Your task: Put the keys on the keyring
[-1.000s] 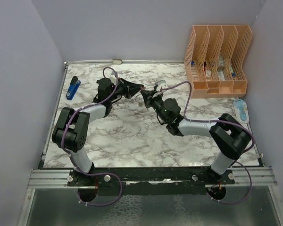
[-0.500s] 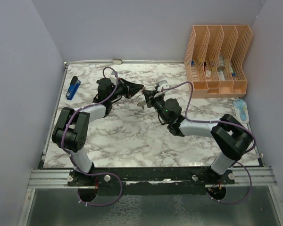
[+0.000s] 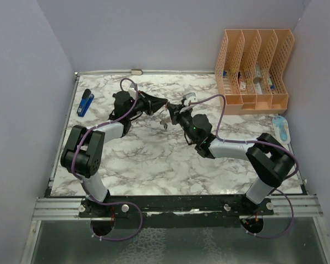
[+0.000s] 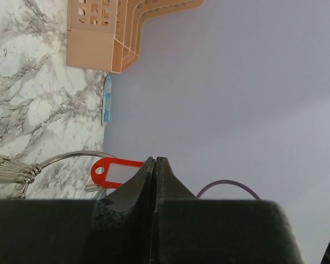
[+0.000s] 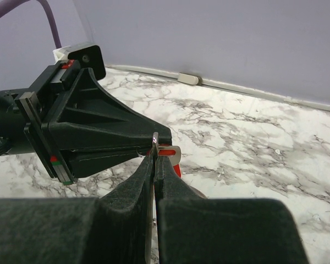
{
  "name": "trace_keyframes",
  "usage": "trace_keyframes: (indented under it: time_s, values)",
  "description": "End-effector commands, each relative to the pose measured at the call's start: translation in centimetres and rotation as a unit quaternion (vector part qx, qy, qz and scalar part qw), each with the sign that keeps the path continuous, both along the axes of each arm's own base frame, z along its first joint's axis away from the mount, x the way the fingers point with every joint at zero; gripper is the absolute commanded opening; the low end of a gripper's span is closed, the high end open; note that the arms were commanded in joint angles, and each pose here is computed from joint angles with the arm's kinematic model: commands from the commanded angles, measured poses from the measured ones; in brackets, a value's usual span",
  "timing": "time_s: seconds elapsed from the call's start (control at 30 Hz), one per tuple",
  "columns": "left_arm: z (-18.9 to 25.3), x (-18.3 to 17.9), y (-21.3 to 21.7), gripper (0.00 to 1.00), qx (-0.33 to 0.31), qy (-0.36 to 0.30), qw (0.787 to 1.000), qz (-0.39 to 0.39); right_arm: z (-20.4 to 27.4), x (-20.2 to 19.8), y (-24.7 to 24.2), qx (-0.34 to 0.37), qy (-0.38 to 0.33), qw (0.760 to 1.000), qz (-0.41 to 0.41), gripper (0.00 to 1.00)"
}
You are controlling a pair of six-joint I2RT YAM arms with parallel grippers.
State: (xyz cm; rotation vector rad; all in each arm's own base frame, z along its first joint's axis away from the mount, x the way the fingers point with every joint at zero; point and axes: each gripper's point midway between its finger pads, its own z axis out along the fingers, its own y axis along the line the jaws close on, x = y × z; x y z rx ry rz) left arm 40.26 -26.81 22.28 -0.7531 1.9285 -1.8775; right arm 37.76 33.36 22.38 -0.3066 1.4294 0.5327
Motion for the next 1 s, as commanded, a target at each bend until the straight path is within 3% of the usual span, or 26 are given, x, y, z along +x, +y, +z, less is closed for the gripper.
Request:
trace_keyframes:
  time_s: [0.0,0.53,0.97]
  values:
    - [2.4,-1.1,-0.7,0.00,-0.012,-0.033,0.999,-0.020,0.9,0.1,1.2,0.008,-0.008,1.000,0.022,0.01]
    - [2.9,-1.0,-0.8,0.00,-0.017,-0.037,0.999,-0.019,-0.3,-0.8,1.6,0.015,0.012,0.999,0.045,0.01]
    - [2.7,-1.1,-0.8,0.00,-0.013,-0.037,0.999,-0.021,-0.6,-0.1,-0.5,0.007,0.015,1.000,-0.011,0.01]
